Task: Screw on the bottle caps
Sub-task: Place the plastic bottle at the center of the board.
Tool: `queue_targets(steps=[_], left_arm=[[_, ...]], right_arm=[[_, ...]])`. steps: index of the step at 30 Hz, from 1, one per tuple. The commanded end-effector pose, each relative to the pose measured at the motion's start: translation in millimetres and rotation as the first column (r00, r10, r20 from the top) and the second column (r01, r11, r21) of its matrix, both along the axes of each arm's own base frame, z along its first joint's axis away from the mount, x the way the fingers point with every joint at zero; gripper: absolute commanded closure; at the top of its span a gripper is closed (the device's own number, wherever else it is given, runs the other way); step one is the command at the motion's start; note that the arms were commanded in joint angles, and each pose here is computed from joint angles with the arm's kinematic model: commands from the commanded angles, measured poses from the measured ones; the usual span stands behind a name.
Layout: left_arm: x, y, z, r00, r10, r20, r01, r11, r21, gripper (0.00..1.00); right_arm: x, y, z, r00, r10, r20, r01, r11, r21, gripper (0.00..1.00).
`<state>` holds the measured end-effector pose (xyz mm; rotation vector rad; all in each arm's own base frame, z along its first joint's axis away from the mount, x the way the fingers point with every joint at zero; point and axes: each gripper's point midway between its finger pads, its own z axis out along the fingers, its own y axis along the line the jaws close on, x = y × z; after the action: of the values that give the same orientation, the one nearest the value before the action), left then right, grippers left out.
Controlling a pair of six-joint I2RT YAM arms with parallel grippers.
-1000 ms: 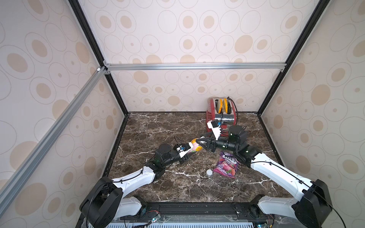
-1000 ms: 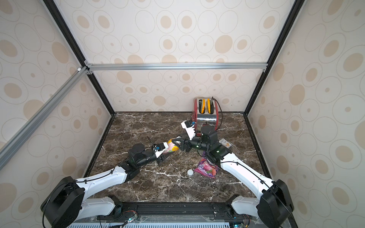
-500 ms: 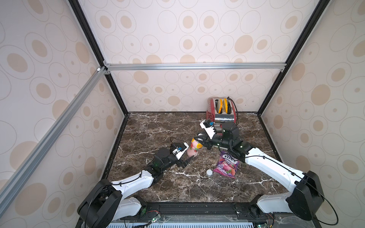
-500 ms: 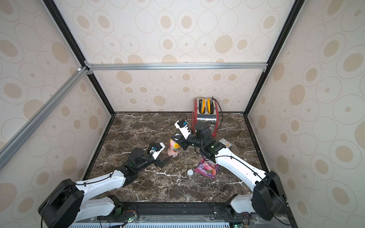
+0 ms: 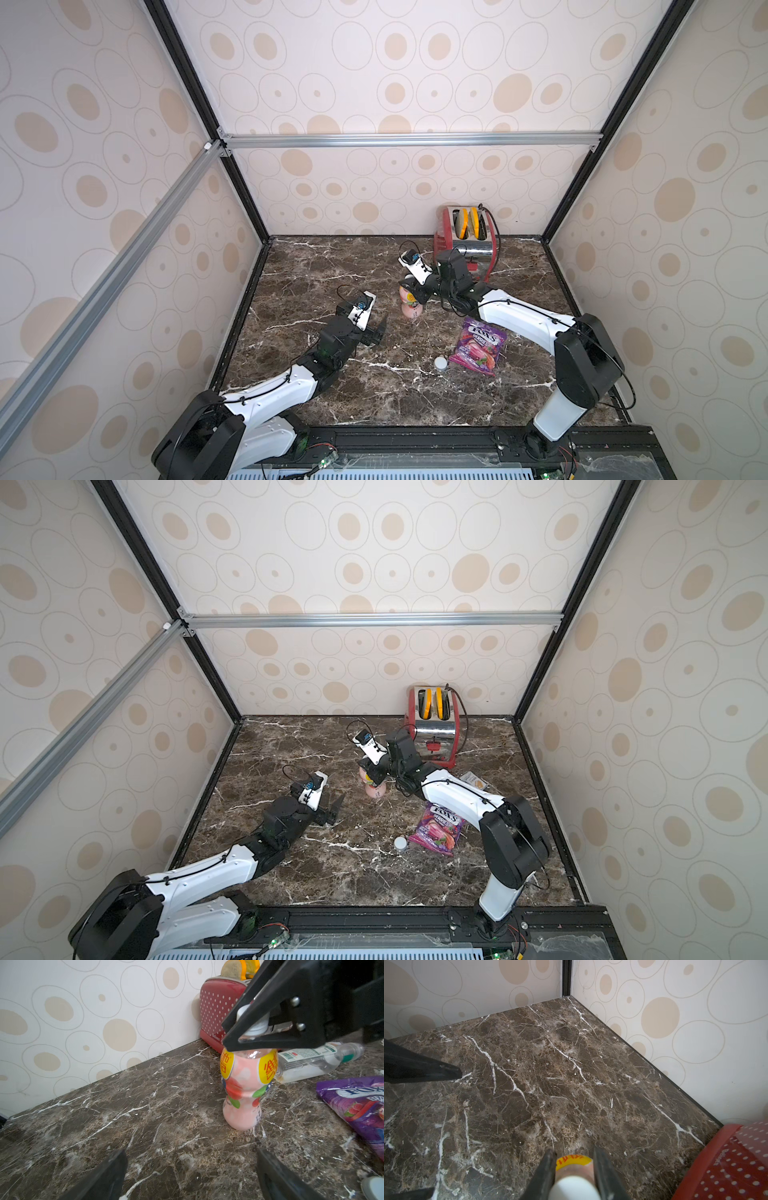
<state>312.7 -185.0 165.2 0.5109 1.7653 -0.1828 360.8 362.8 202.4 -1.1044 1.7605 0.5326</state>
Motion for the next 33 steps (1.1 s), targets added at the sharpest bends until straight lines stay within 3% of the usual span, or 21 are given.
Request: queue_targets(steps=[1,8,23,33], left_arm=[[6,-1,9,1.0,0.019,0.001,-0.019,1.0,-0.012,0.01],[7,-7,5,1.0,-0.005,-0.018,0.005,1.0,-0.007,0.01],[6,-11,4,0.999,-0.028,-0.022,0.028,1.0,-0.004,0.01],[3,-15,5,0.998,-0.058,-0.027,0.058,0.998,-0.008,0.01]], right_arm=[[8,-3,-2,0.999,-0.03,-0.034,0.031,0.999,0.021,0.79],[16,-16,-1,0.986,-0.102,-0.134,0.112,0.991,0.071,0.7],[13,-20,6,0.989,-0.102,-0.105,0.111,0.991,0.079,0.45],[-6,-38,53,0.993,-0.093,-0.075,0.1,0.991,0.092,0.28]])
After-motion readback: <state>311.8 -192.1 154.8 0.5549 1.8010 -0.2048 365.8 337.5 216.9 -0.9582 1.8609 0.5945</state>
